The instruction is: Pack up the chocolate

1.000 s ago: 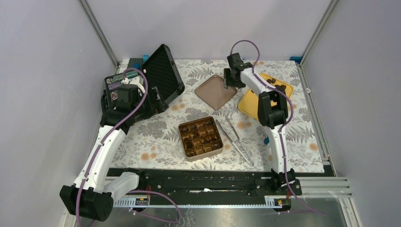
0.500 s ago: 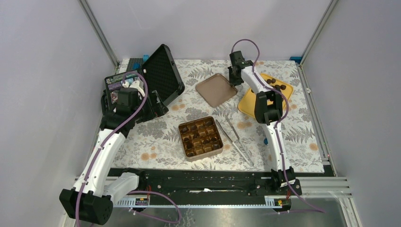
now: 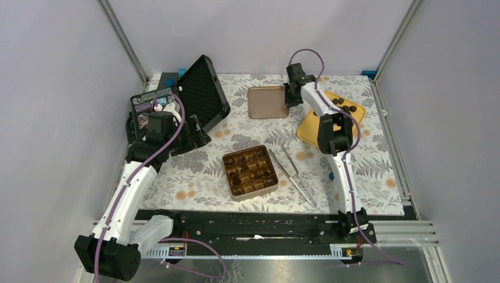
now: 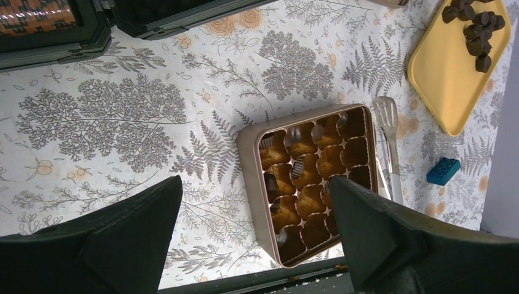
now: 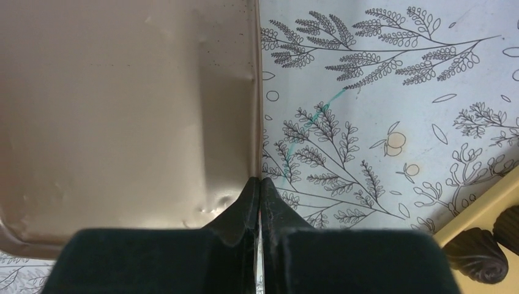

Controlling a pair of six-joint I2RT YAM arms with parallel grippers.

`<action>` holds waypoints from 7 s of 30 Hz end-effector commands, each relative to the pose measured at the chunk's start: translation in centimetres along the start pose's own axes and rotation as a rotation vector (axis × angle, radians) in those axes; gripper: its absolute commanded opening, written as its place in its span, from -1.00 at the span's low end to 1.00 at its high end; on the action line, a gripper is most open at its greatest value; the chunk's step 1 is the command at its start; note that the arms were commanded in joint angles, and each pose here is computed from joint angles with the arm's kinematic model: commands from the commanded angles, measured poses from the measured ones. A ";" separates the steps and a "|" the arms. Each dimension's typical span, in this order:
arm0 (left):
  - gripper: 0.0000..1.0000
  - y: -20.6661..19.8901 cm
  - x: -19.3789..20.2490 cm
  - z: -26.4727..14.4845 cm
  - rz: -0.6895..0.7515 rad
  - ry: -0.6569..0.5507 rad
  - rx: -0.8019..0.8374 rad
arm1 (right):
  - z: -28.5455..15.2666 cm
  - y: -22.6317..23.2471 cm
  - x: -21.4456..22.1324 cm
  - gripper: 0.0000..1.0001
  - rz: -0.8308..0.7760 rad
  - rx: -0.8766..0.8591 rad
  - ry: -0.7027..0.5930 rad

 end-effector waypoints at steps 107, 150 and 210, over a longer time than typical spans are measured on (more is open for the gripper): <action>-1.00 -12.4 -0.7 -8.2 0.797 -0.509 -0.512 | -37.9 -3.3 11.8 0.85 0.186 -0.056 -0.626; -1.00 -12.9 11.0 -2.7 1.226 -0.511 -0.522 | -34.8 -2.3 13.7 0.85 0.189 -0.094 -0.543; -0.47 -11.7 23.5 7.3 1.431 -0.258 -0.541 | -34.9 -3.2 15.1 0.87 0.189 -0.082 -0.542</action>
Point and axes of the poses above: each gripper's point midway between its finger pads, its own z axis out along the fingers, its own y axis along the line the jaws close on, x = y × z, the point moved 2 cm from there along -z, back along the fingers
